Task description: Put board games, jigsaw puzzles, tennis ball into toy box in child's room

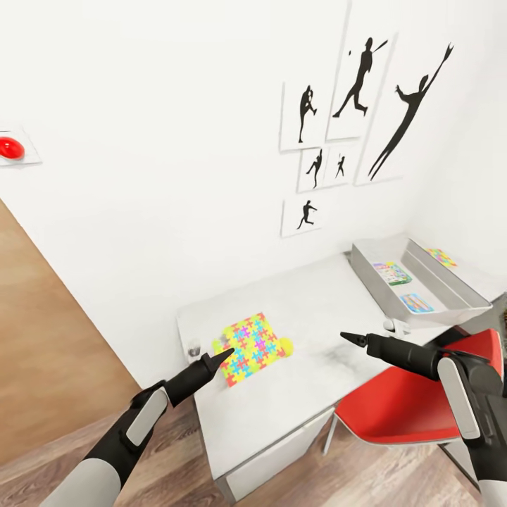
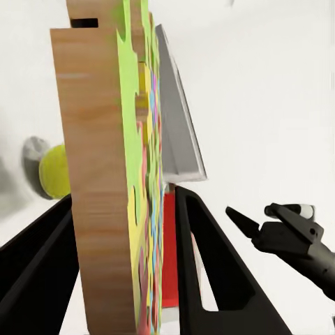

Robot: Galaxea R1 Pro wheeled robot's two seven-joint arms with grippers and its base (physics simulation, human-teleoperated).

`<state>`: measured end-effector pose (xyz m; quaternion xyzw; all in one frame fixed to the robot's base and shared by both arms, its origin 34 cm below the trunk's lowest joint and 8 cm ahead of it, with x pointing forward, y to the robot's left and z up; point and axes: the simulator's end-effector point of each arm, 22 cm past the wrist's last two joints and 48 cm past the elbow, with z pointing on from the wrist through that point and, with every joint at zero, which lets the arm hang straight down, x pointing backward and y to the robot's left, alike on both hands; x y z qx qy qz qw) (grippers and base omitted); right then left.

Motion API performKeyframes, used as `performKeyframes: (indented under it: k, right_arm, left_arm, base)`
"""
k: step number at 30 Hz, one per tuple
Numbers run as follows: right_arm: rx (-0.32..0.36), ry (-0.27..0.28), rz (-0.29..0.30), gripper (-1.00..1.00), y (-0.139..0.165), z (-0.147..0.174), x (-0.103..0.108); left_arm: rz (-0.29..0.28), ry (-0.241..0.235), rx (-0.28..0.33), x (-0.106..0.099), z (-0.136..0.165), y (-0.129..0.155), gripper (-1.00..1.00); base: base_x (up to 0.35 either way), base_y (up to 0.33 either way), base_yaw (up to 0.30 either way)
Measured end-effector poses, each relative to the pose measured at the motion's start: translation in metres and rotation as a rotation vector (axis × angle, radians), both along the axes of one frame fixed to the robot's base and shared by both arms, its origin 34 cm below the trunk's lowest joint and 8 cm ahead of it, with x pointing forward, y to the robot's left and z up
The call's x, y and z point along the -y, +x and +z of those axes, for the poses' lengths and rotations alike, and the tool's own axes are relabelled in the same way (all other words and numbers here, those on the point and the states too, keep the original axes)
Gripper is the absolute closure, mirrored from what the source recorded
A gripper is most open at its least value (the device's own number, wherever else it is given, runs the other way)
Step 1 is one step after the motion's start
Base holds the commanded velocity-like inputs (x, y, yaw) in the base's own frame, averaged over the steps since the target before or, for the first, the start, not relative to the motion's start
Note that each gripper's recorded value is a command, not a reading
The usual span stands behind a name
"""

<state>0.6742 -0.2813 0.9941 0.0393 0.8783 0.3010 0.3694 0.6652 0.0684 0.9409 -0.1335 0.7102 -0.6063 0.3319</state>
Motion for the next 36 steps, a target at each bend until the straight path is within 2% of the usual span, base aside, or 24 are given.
performKeyframes:
  k: [13, 25, 36]
  right_arm:
    - [0.019, 0.000, -0.001, -1.00, -0.002, 0.009, 0.000]
    - [0.067, -0.008, -0.006, -1.00, 0.001, 0.023, 0.002]
    - [0.088, -0.009, -0.007, -1.00, 0.001, 0.033, 0.002]
  left_arm:
    - [-0.023, -0.052, 0.051, 0.002, 0.022, -0.005, 1.00]
    - [-0.059, -0.153, 0.086, 0.001, 0.035, -0.021, 1.00]
    - [-0.068, -0.178, 0.110, 0.000, 0.047, -0.025, 1.00]
  base:
    - [0.000, 0.000, -0.081]
    - [0.000, 0.000, -0.075]
    - [0.000, 0.000, -0.078]
